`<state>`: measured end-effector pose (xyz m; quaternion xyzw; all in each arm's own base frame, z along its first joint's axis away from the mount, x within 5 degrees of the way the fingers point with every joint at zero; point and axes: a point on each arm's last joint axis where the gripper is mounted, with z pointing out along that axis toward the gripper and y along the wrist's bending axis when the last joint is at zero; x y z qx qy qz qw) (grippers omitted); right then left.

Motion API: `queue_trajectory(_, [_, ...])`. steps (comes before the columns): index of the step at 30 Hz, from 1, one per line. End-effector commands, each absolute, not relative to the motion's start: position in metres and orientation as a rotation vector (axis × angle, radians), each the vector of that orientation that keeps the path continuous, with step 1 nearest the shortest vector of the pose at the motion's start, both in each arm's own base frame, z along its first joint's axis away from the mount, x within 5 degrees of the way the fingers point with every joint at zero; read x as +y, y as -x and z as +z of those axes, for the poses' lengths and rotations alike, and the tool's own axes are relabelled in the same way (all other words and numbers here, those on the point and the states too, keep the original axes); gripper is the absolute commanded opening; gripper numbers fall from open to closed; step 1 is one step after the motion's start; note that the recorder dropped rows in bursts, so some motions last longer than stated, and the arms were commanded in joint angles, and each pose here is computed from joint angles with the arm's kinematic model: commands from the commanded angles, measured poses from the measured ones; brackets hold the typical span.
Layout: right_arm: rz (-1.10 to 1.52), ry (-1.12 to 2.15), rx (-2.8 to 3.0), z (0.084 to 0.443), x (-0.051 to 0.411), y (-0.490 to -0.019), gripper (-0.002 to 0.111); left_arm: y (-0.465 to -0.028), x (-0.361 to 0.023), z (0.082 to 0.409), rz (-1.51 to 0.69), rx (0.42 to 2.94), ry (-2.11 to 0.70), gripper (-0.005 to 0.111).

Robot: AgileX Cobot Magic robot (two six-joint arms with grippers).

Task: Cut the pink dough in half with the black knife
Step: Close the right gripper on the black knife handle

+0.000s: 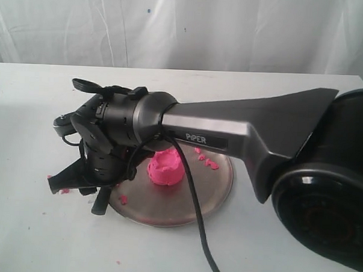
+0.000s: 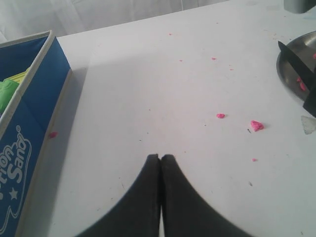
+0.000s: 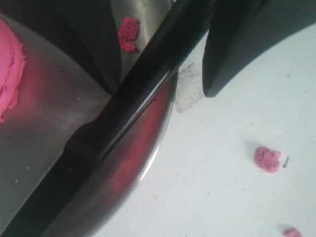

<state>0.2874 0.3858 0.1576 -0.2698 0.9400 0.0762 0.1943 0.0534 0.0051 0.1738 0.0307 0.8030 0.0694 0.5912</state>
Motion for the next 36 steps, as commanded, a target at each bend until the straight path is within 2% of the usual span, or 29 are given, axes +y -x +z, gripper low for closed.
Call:
queue_trajectory(1, [0.205, 0.741, 2.647, 0.153, 0.384, -0.291, 0.047, -0.053, 0.005, 0.172, 0.15, 1.867, -0.071, 0.0])
queue_trajectory(7, [0.195, 0.745, 2.645, 0.154, 0.384, -0.291, 0.045, -0.053, 0.005, 0.172, 0.15, 1.867, -0.071, 0.0])
queue_trajectory(12, [0.106, 0.738, 2.636, 0.161, 0.377, -0.293, 0.027, -0.053, 0.005, 0.172, 0.15, 1.867, -0.071, 0.0])
queue_trajectory(18, [-0.064, 0.764, 2.622, 0.162, 0.367, -0.296, 0.013, -0.053, 0.005, 0.172, 0.15, 1.867, -0.071, 0.0])
queue_trajectory(24, [-0.082, 0.763, 2.618, 0.168, 0.364, -0.296, 0.0, -0.053, 0.005, 0.172, 0.15, 1.867, -0.071, 0.0])
queue_trajectory(31, [-0.014, 0.756, 2.548, 0.206, 0.361, -0.293, 0.0, -0.053, 0.005, 0.172, 0.15, 1.867, -0.071, 0.0])
queue_trajectory(36, [-0.082, 0.825, 2.467, 0.242, 0.345, -0.295, 0.0, -0.053, 0.005, 0.172, 0.15, 1.867, -0.071, 0.0])
